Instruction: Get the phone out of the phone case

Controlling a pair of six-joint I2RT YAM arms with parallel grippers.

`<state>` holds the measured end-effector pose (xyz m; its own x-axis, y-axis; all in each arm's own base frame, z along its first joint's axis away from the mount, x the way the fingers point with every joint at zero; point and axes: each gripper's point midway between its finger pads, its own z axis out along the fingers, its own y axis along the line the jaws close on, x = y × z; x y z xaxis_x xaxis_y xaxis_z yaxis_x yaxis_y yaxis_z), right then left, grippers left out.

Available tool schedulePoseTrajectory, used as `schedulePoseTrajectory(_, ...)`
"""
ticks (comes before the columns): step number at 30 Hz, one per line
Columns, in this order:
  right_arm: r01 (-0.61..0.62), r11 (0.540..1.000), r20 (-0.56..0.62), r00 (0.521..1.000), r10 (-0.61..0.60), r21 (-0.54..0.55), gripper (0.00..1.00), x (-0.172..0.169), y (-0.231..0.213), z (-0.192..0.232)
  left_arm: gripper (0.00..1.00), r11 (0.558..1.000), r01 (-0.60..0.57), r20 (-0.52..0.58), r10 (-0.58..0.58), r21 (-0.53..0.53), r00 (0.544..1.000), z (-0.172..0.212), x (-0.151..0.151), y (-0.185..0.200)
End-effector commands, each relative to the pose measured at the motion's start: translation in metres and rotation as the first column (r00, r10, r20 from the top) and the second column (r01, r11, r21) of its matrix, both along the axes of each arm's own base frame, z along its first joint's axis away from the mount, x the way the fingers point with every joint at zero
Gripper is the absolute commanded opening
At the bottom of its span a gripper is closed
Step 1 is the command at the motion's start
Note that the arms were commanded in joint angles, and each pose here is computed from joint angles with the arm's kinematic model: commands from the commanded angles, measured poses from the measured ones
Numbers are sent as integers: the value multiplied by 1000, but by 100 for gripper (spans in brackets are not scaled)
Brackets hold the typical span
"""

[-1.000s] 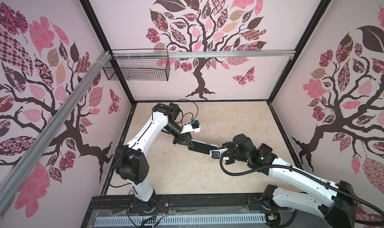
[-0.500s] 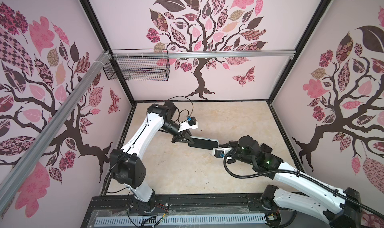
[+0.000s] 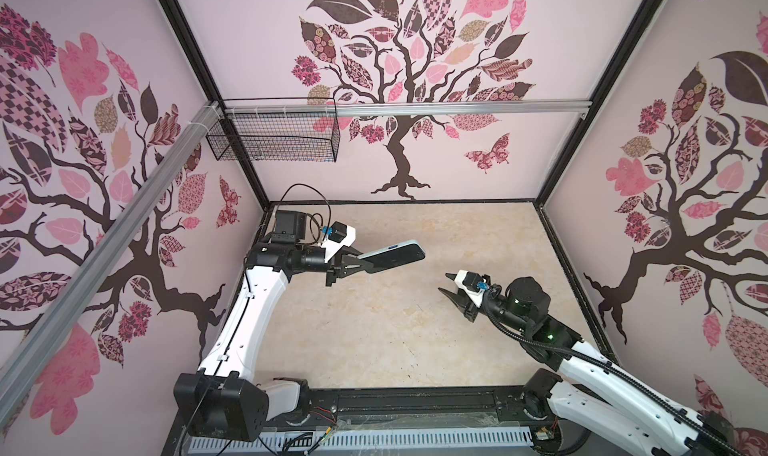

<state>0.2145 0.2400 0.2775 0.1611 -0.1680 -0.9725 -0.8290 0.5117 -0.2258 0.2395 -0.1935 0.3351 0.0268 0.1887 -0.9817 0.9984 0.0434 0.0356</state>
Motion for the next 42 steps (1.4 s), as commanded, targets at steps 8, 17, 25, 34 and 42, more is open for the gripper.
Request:
schedulePoseTrajectory(8, -242, 914, 185, 964, 189, 327, 45, -34, 11, 98, 0, 981, 134, 45, -129, -140, 991, 20, -22, -6)
schedulePoseTrajectory(17, -314, 892, 234, 941, 246, 326, 45, -35, 26, 114, 0, 981, 149, 25, -147, -121, 989, 11, -24, -13)
schedulePoseTrajectory(25, -333, 881, 260, 932, 253, 335, 44, -42, 29, 115, 0, 983, 144, 17, -143, -109, 990, 8, -23, -15)
schedulePoseTrajectory(34, -321, 887, 256, 936, 243, 333, 44, -42, 30, 114, 0, 982, 153, 9, -153, -112, 988, 8, -25, -17)
schedulePoseTrajectory(42, -286, 902, 228, 949, 220, 323, 43, -33, 33, 111, 0, 978, 177, -1, -178, -113, 984, 7, -33, -20)
